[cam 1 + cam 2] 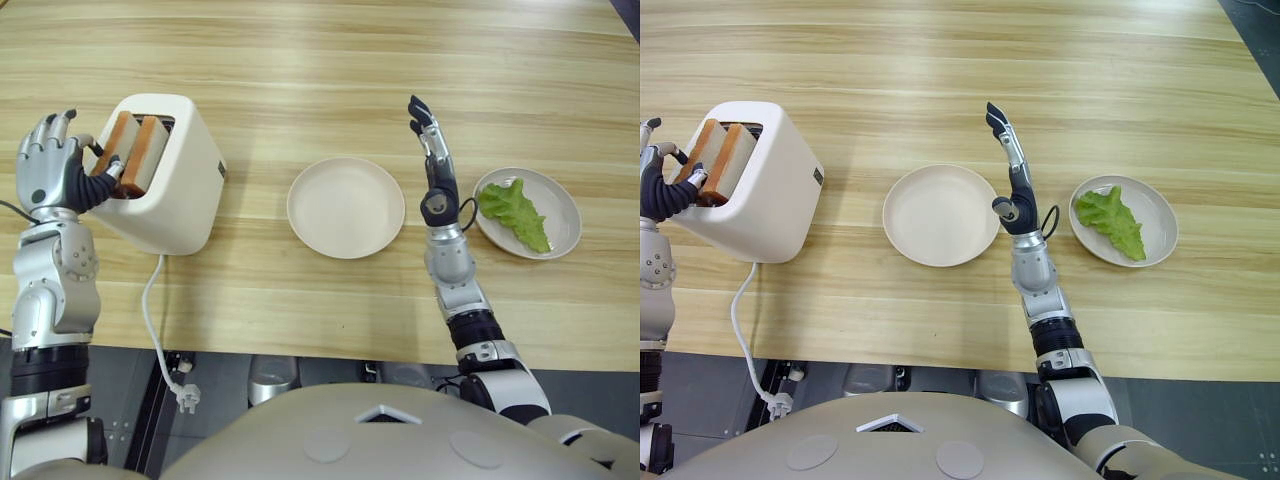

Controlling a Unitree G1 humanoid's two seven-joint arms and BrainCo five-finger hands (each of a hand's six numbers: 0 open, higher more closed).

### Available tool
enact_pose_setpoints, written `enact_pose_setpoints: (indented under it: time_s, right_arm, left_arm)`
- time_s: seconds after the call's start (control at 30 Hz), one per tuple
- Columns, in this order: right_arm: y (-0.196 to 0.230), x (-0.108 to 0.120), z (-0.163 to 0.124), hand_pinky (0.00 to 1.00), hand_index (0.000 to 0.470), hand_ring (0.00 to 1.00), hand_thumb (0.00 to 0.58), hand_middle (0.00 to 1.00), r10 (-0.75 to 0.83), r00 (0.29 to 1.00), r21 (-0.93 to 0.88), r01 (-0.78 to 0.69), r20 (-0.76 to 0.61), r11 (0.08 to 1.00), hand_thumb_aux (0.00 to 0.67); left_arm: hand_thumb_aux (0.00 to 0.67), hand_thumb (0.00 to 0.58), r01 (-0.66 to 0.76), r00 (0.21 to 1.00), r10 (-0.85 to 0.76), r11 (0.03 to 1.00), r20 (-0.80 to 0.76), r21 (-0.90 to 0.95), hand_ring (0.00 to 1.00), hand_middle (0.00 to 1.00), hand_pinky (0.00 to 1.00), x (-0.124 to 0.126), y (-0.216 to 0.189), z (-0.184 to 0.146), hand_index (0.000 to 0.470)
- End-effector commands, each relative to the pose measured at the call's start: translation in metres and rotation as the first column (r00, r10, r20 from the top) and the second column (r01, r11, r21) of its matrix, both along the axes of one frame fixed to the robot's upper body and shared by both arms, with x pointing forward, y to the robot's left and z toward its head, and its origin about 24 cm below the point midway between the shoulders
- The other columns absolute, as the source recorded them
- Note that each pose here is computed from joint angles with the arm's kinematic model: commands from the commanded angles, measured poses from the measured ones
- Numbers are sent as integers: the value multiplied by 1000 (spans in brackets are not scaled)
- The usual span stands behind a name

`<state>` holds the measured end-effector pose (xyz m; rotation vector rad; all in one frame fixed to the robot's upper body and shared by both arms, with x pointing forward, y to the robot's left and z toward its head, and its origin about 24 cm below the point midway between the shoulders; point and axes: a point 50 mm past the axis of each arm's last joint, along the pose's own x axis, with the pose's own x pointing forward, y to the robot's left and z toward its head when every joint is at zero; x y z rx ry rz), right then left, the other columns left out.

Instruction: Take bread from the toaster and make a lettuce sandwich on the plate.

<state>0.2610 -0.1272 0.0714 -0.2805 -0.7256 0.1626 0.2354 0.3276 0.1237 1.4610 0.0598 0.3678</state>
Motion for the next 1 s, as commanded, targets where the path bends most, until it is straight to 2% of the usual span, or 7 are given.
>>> enact_pose_setpoints:
  time_s: [0.03,0.17,0.37,0.63,0.93,1.0]
  right_arm:
    - [0,0,-2,0,0,0,0,0,0,1000,-10,0,-8,1000,0]
    - [0,1,-2,0,0,0,0,0,-2,1000,-12,2,-10,1000,0]
    - [0,2,-2,0,0,0,0,0,-3,1000,-10,2,-8,1000,0]
    - [-1,6,4,0,0,0,0,0,-9,1000,3,9,13,1000,0]
    - [-10,13,12,0,0,0,0,0,-38,999,12,38,33,999,0]
    - [-31,15,23,0,0,0,0,0,-117,991,-16,118,72,993,0]
  left_arm:
    - [670,580,22,998,-24,999,-55,-49,1000,1000,1000,-1,-5,-13,460]
    - [670,580,7,1000,-7,999,-4,-38,1000,1000,1000,-2,-2,-2,460]
    - [670,580,-25,978,18,999,208,31,1000,1000,1000,-3,-3,37,460]
    - [670,580,-38,878,-22,993,478,116,1000,1000,1000,-6,-16,89,460]
    - [670,580,2,785,-111,984,610,177,1000,1000,1000,-8,-32,126,460]
    - [670,580,45,743,-163,980,649,195,1000,1000,1000,-11,-43,137,460]
